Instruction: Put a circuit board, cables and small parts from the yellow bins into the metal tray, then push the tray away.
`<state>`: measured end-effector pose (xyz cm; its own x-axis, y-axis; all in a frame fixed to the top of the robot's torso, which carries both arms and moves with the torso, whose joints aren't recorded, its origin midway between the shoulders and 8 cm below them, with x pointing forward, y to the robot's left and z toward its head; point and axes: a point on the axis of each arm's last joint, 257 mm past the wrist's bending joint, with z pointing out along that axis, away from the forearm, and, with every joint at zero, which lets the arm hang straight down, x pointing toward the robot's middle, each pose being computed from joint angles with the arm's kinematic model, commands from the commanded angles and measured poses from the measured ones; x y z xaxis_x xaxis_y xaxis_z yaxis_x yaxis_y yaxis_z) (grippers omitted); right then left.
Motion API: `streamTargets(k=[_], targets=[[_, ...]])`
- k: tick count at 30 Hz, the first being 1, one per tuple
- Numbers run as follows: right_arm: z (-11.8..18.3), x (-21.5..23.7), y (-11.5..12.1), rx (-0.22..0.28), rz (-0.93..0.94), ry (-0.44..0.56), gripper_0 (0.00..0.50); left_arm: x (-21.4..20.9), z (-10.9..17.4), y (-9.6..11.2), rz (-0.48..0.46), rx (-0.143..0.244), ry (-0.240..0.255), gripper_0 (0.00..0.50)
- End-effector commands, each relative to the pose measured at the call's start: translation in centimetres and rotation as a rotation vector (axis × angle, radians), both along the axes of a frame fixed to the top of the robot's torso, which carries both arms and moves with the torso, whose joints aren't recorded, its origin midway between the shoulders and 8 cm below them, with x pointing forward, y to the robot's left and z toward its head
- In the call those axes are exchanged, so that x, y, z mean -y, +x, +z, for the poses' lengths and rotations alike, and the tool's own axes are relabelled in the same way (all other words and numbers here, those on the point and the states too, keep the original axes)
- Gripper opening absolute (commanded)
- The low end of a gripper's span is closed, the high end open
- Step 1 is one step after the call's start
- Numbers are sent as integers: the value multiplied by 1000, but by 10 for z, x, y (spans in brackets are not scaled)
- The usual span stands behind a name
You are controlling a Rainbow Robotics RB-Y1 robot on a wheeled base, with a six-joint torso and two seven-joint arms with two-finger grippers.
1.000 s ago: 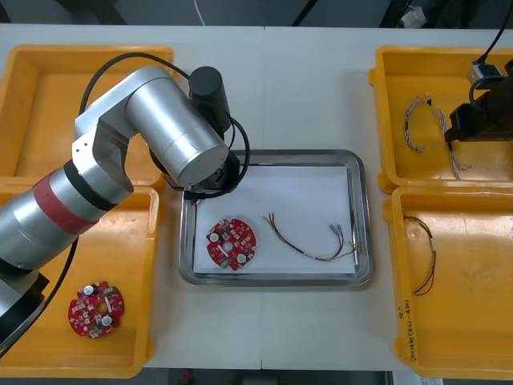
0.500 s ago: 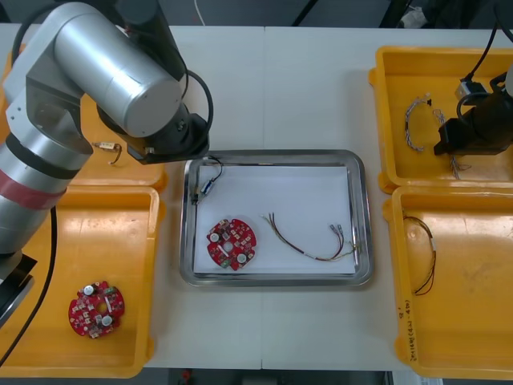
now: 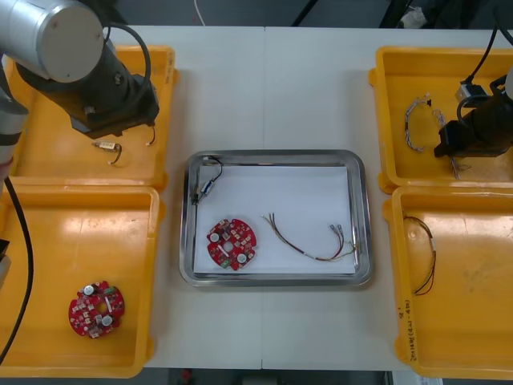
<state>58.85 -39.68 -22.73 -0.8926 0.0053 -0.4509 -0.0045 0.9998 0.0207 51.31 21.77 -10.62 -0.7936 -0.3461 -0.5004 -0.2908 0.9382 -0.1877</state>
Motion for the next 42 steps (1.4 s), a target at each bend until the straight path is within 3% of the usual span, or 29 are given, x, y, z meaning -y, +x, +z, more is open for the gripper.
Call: streamTargets(k=[1, 3, 5, 6, 7, 11, 16, 19, 23, 30, 36, 42], targets=[[-23, -6, -11, -31, 43, -4, 482, -37, 14, 4, 131, 14, -50, 500], [-23, -6, -11, -31, 43, -4, 368, -46, 13, 6, 165, 8, -63, 500], [-23, -6, -10, -29, 43, -5, 106, -57, 12, 9, 208, 4, -69, 500], [-23, -6, -10, -29, 43, -5, 30, -58, 13, 10, 215, 6, -70, 500], [-24, -5, -11, -30, 43, -6, 0, -64, 12, 11, 238, 3, -77, 500], [-23, -6, -9, -22, 43, -3, 0, -77, 7, 13, 292, -17, -108, 500], [-14, -5, -6, -9, 51, -13, 0, -88, 4, 18, 366, -27, -183, 500], [3, -3, -5, 5, 65, -28, 0, -94, 2, 19, 407, -30, -204, 500], [35, 2, -5, 29, 86, -60, 0, -99, -3, 30, 495, -14, -274, 500], [92, 11, -24, 29, 108, -75, 0, -106, -24, 54, 573, 5, -343, 500], [130, 15, -49, 7, 142, -113, 0, -109, -45, 63, 605, -7, -362, 500], [156, 13, -73, -17, 167, -127, 0, -105, -61, 60, 612, -39, -343, 500]])
